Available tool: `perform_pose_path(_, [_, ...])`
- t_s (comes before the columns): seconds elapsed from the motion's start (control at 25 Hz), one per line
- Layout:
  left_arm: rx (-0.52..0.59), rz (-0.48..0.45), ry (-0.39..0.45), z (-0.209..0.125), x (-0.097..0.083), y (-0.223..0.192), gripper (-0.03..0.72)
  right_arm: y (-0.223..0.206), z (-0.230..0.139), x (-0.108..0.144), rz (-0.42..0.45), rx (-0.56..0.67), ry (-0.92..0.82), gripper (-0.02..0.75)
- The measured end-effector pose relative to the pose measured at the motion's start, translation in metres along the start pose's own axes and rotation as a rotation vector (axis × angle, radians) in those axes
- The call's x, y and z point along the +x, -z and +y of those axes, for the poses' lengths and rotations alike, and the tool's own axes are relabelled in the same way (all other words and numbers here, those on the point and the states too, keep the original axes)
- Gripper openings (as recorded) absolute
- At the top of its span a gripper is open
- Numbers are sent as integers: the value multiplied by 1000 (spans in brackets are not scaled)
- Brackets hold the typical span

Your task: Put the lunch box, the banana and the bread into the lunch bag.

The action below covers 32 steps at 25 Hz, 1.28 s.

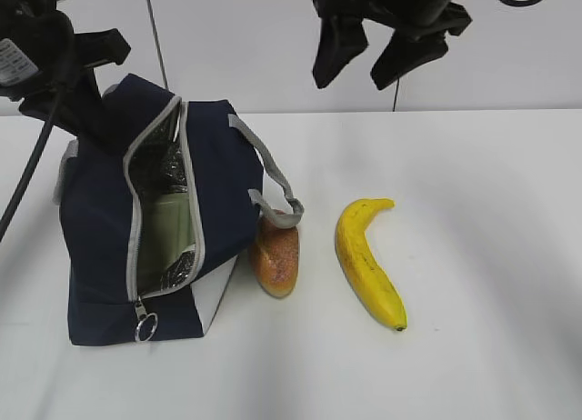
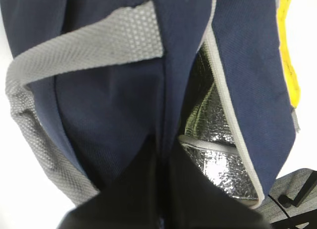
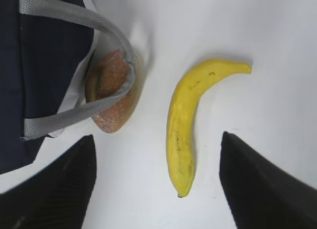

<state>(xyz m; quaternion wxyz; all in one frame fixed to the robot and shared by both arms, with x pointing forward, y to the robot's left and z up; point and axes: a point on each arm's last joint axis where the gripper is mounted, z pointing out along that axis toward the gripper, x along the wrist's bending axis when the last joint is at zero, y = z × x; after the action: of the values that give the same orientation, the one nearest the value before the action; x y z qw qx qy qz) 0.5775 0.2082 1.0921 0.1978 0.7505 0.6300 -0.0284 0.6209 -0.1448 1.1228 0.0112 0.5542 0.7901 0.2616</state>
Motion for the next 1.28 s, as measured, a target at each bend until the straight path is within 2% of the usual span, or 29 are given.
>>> perform_pose_path(0.16, [1,3,-1,0,0,0,-2,10,-21,-5,-80,16,-27,588])
perform_pose_path(0.36, [2,5,-2,0,0,0,-2,7,-56,-10,-111,-20,-59,588])
perform_pose_path(0.56, [2,5,-2,0,0,0,-2,-18,-90,-19,-108,-23,-104,588])
perform_pose_path(0.68, [2,5,-2,0,0,0,-2,-37,-108,-25,-116,19,-126,588])
perform_pose_path(0.96, [2,5,-2,0,0,0,-2,-74,-117,-37,-125,116,-136,588])
perform_pose_path(1.08, [3,5,-2,0,0,0,-2,-94,-120,-41,-106,166,-134,588])
perform_pose_path(1.28, [3,5,-2,0,0,0,-2,-120,-123,-40,-7,207,-114,588])
